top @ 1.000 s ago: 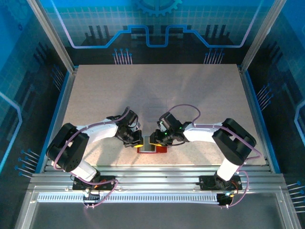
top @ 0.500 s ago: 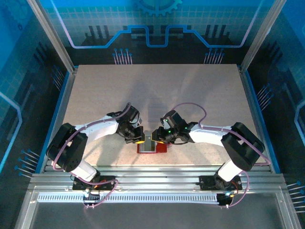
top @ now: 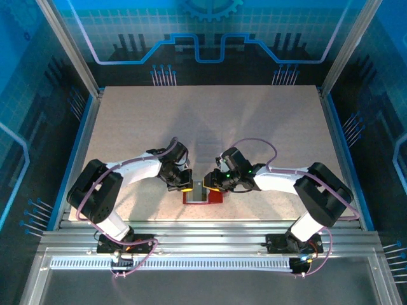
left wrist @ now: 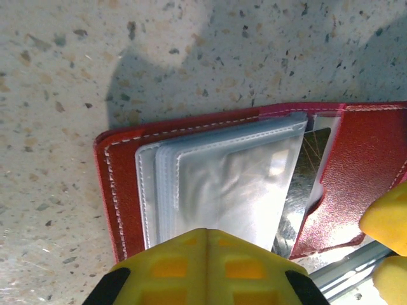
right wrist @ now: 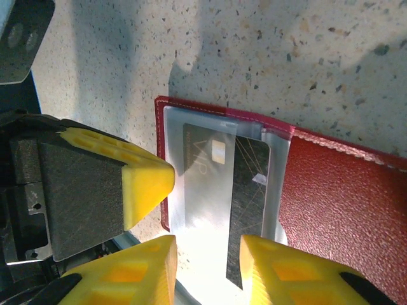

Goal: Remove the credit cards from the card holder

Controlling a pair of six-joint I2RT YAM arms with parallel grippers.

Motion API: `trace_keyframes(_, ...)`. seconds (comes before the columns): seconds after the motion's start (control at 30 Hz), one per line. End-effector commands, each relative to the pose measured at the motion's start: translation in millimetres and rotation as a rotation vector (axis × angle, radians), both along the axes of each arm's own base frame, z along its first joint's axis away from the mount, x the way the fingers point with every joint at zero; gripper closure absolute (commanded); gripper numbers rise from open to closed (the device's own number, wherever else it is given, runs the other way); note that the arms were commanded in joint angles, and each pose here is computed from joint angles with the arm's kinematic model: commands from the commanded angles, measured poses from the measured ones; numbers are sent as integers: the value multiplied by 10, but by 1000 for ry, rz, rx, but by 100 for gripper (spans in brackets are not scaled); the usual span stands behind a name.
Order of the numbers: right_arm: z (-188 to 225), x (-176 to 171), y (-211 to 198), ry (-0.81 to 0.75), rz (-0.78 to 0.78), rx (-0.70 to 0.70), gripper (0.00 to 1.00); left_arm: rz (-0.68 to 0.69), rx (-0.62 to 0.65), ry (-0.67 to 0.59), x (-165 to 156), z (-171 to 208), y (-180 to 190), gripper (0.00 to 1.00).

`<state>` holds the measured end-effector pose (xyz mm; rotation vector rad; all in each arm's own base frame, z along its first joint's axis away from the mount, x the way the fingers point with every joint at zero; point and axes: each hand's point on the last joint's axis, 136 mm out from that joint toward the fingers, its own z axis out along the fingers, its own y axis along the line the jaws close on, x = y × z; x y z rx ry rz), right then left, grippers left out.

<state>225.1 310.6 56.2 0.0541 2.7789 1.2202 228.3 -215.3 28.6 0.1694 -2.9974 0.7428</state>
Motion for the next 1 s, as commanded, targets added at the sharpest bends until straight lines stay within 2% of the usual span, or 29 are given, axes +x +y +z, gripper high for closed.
trace_keyframes(0.0, -58, 7, -33, 21, -6, 15, 69, -26, 49, 4, -31, -59, 61, 98)
trace_keyframes(0.4, -201, -18, -17, 65, 18, 29, 69, -28, 63, 12, -63, -118, 87, 98)
trace_keyframes(0.97, -342, -54, 2, 104, 39, 32, 78, -30, 81, 16, -88, -139, 125, 98)
